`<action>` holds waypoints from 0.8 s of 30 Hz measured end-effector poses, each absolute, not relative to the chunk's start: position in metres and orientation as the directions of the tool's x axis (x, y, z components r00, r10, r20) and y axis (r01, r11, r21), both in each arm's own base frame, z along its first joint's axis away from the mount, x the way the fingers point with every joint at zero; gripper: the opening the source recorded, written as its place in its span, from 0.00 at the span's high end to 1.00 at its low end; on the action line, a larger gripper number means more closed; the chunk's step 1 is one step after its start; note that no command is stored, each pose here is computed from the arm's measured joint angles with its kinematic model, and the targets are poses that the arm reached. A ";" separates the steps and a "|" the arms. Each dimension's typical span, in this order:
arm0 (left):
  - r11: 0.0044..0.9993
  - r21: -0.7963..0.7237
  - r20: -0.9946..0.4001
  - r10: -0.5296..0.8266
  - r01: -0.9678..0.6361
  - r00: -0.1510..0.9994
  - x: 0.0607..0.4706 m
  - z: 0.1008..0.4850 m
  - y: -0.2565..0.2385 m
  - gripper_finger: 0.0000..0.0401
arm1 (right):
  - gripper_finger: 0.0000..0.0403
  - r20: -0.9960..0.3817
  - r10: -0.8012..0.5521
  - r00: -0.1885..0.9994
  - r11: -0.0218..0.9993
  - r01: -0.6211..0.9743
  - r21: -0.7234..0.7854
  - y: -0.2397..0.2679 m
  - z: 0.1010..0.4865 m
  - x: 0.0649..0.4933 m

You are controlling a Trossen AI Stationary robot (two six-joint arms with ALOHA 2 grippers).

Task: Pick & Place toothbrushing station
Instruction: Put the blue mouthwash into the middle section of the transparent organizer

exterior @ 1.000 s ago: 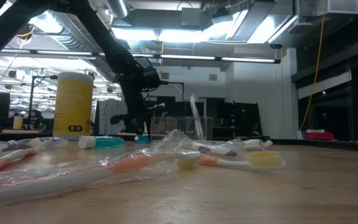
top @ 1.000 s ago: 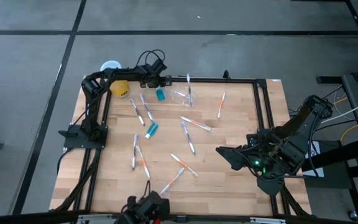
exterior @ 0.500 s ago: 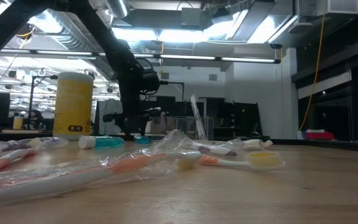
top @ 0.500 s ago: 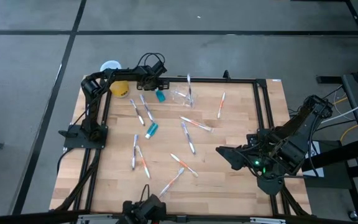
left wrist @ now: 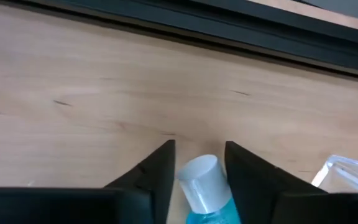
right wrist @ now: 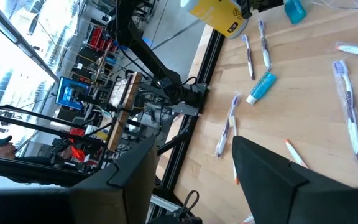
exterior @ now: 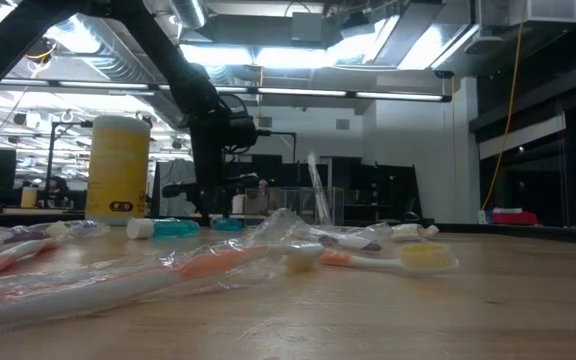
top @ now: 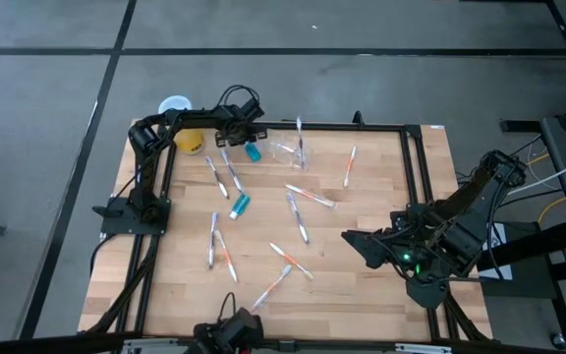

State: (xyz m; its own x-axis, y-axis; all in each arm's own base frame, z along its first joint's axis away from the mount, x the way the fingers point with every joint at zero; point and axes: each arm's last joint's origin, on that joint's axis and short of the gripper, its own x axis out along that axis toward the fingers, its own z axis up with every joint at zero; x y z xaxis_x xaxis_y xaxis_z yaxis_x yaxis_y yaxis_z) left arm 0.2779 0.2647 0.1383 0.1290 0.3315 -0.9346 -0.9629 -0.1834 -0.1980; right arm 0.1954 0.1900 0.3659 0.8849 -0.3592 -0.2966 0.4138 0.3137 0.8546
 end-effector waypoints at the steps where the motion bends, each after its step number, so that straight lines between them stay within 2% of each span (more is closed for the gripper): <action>1: -0.190 -0.199 -0.935 0.330 -0.961 0.128 0.278 0.138 0.265 0.74 | 0.47 -0.297 -0.359 0.885 0.314 0.414 0.854 0.190 0.366 0.195; 7: -0.184 -0.204 -0.936 0.326 -0.961 0.136 0.278 0.137 0.265 0.95 | 0.47 -0.297 -0.359 0.885 0.315 0.414 0.854 0.190 0.366 0.195; 9: -0.170 -0.202 -0.938 0.318 -0.964 0.140 0.278 0.137 0.265 0.99 | 0.47 -0.297 -0.359 0.885 0.316 0.414 0.854 0.190 0.366 0.195; 17: -0.025 -0.164 -0.949 0.277 -0.986 0.151 0.271 0.143 0.265 0.95 | 0.47 -0.296 -0.359 0.885 0.316 0.414 0.854 0.190 0.366 0.195; 24: 0.006 -0.119 -0.946 0.302 -0.993 0.115 0.260 0.172 0.257 0.82 | 0.47 -0.280 -0.379 0.882 0.316 0.408 0.857 0.190 0.366 0.195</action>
